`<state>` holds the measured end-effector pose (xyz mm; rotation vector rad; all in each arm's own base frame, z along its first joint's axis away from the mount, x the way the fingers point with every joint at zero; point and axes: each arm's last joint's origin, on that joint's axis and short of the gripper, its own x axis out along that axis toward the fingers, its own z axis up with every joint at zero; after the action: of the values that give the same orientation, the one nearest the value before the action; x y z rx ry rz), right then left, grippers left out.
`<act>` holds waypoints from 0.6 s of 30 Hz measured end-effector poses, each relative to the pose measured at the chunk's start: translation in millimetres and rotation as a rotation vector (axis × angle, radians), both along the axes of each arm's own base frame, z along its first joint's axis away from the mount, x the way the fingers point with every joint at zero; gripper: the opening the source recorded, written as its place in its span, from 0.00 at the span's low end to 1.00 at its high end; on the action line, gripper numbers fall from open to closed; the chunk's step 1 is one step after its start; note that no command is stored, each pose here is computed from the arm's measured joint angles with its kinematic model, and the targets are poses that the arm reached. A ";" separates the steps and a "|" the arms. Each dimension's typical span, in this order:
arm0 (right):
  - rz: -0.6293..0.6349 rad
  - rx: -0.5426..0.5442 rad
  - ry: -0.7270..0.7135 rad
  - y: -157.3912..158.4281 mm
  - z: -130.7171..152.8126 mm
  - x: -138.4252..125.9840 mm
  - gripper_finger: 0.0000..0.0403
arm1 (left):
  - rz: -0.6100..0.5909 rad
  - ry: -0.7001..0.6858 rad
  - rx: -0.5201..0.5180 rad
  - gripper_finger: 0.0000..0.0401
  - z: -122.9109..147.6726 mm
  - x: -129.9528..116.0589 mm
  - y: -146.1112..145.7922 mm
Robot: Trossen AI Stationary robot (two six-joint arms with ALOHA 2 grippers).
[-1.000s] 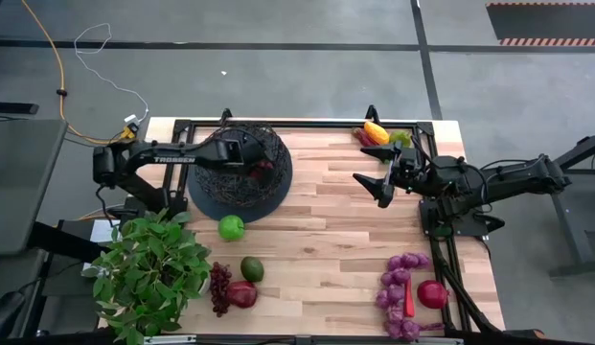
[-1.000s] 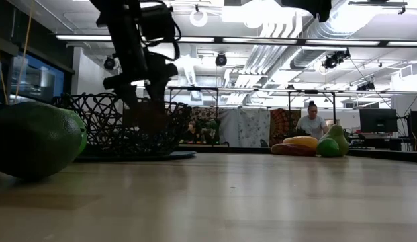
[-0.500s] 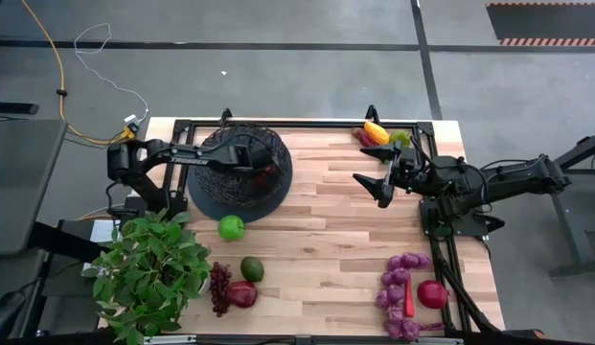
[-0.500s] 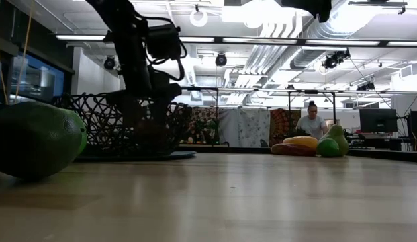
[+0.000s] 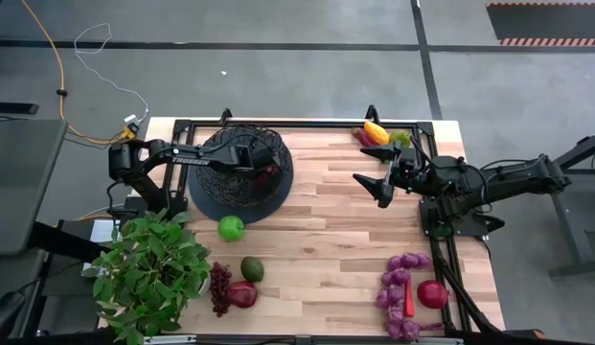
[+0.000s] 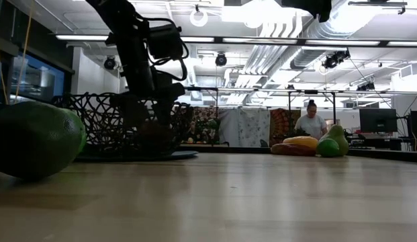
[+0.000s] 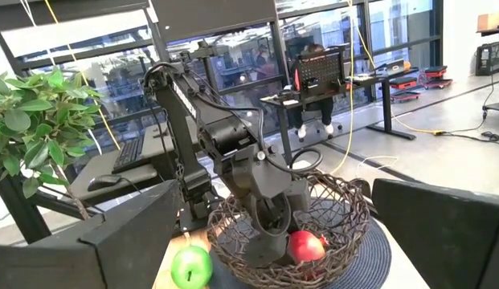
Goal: Build produce basket
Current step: Put the top pomegranate into the wire basket
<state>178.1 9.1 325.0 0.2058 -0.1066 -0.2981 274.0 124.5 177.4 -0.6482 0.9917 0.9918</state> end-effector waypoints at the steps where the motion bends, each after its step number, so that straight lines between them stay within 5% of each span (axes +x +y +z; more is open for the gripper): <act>1: 0.000 0.000 0.000 0.0 0.0 0.0 0.98 | 0.007 -0.002 0.000 0.87 0.0 0.0 0.0; 8: 0.000 0.000 0.000 0.0 0.0 0.0 0.98 | 0.024 -0.012 -0.036 0.98 -1.5 -2.0 2.4; 18: 0.000 0.000 0.000 0.0 0.0 0.0 0.98 | 0.010 -0.056 -0.016 0.99 13.4 -6.9 2.5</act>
<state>178.1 9.1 325.0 0.2062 -0.1067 -0.2985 267.1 127.0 190.7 -0.6913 0.9488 0.9704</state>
